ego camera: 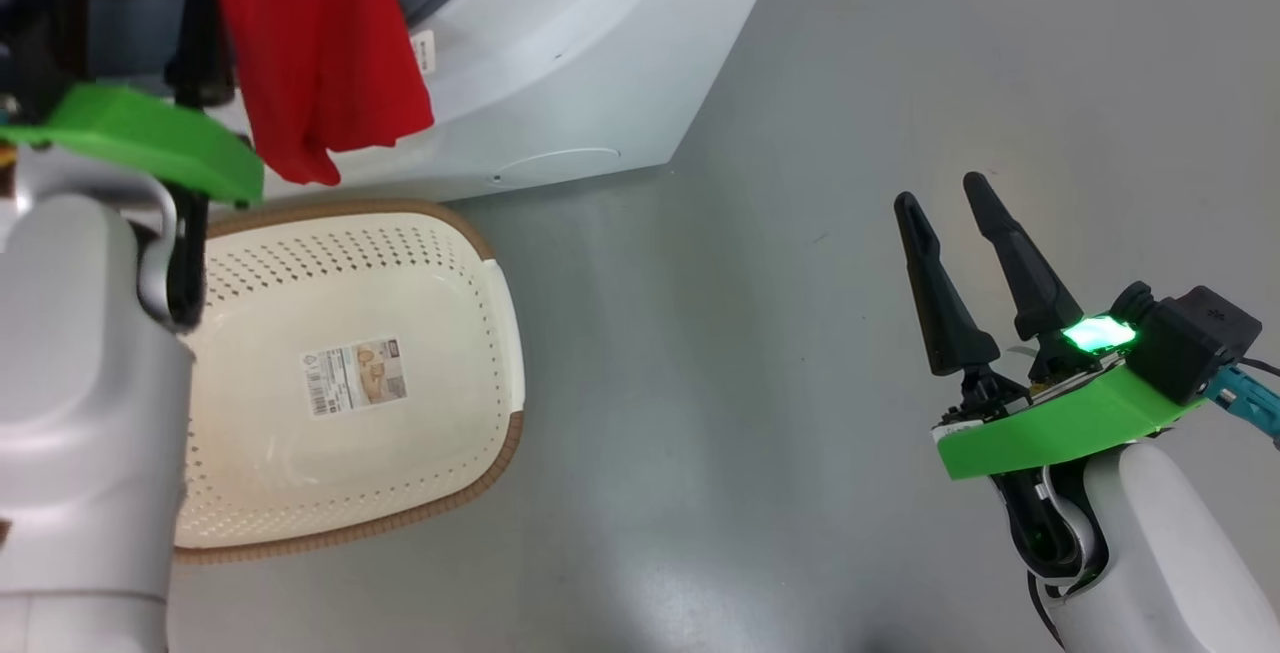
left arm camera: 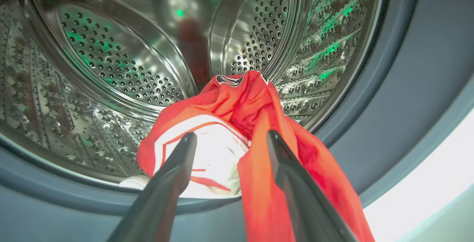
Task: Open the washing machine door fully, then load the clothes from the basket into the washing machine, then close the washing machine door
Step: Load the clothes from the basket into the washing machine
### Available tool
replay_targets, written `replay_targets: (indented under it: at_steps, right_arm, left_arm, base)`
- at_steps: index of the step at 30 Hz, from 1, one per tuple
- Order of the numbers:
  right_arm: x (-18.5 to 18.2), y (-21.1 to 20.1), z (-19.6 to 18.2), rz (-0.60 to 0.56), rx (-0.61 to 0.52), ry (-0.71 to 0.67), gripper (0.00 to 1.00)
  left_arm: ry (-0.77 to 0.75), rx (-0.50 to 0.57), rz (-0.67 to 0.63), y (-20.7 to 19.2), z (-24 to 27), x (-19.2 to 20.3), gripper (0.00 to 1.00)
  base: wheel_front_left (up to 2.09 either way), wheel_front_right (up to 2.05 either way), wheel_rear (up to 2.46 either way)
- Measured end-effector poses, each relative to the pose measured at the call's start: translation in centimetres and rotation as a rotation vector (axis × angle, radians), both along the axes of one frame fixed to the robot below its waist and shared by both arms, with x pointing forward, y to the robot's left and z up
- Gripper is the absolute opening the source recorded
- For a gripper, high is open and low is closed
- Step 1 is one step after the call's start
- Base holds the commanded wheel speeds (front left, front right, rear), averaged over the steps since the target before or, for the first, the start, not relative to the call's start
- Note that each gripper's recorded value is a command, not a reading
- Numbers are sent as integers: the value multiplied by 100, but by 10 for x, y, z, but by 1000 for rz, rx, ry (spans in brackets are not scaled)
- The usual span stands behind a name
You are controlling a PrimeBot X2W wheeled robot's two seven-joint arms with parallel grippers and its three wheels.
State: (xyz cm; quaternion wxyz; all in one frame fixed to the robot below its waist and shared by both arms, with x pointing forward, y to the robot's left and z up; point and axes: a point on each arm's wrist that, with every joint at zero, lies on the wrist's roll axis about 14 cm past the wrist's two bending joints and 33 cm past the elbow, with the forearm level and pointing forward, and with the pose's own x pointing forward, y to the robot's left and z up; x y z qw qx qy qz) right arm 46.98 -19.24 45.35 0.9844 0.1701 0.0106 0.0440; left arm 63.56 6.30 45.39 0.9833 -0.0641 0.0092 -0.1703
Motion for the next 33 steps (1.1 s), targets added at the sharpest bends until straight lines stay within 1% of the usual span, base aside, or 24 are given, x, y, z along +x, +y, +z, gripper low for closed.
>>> replay_targets:
  at_steps: [11, 18, 19, 27, 33]
  right_arm:
    - [2, 7, 11, 23, 3, -31, 100]
    - [-2, 4, 9, 17, 1, -22, 100]
    - [-2, 3, 10, 13, 0, -25, 100]
    - [-2, -5, 16, -6, -9, -38, 100]
    - [-2, -7, 20, -11, -11, -50, 100]
  left_arm:
    - [-6, -23, 37, 25, -8, -51, 100]
    - [15, -43, 91, 45, -19, -81, 100]
    - [25, -54, 102, 48, -23, -91, 100]
    - [55, -91, 167, 60, -30, -125, 100]
    - [67, -80, 174, 61, -33, -140, 100]
  base:
    - [0, 0, 0]
    - [0, 0, 0]
    - [0, 0, 0]
    - [0, 0, 0]
    - [0, 0, 0]
